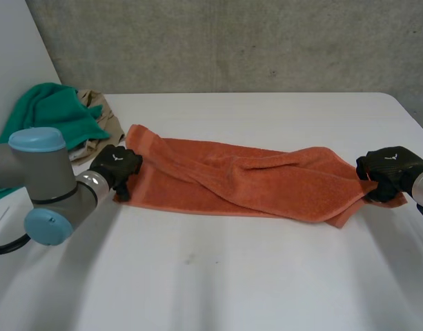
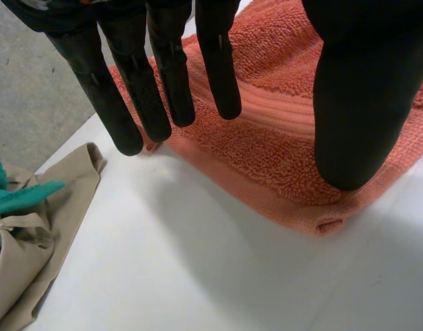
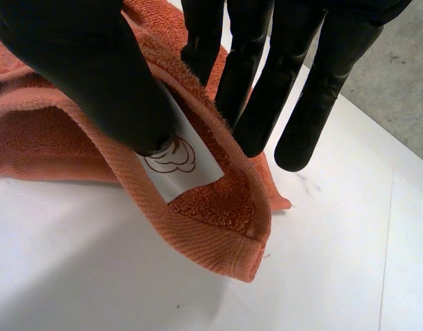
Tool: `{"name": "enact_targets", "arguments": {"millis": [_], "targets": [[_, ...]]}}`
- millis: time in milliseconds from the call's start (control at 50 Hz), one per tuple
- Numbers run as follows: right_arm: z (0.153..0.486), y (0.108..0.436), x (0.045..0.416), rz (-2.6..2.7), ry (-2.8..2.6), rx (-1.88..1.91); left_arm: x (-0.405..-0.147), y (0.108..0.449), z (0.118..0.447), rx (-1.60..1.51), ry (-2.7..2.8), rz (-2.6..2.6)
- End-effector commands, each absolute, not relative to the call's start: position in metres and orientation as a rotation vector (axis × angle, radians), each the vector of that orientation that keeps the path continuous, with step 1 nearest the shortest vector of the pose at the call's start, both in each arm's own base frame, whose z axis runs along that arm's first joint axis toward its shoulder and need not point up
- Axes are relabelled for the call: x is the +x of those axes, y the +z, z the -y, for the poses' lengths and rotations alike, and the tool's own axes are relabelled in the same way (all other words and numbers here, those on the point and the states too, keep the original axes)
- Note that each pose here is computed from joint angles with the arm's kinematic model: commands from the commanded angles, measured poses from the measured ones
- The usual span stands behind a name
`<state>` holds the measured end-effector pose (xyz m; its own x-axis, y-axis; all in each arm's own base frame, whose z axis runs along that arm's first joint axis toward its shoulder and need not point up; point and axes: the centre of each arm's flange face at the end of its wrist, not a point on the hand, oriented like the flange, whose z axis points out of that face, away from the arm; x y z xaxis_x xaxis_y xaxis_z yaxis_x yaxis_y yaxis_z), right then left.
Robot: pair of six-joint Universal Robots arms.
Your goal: Fold the laundry.
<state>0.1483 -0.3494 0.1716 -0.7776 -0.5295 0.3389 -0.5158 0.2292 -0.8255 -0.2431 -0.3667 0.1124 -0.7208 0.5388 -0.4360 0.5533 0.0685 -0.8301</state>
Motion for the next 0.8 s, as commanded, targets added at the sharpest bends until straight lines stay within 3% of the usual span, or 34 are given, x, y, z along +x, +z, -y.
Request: {"name": "enact_targets", "arguments": {"millis": [20,380,800], "targets": [[0.349,0.171,0.148,-2.454,-1.634,-1.043,-0.246,0.104,0.364,1.187,-1.765,-2.303],[0.348,0.17,0.148,-2.456,-1.632,-1.051,-0.248,0.118,0.346,1.222,-1.706,-2.361],[0.347,0.168,0.149,-2.458,-1.623,-1.052,-0.246,0.115,0.359,1.205,-1.714,-2.354]]}}
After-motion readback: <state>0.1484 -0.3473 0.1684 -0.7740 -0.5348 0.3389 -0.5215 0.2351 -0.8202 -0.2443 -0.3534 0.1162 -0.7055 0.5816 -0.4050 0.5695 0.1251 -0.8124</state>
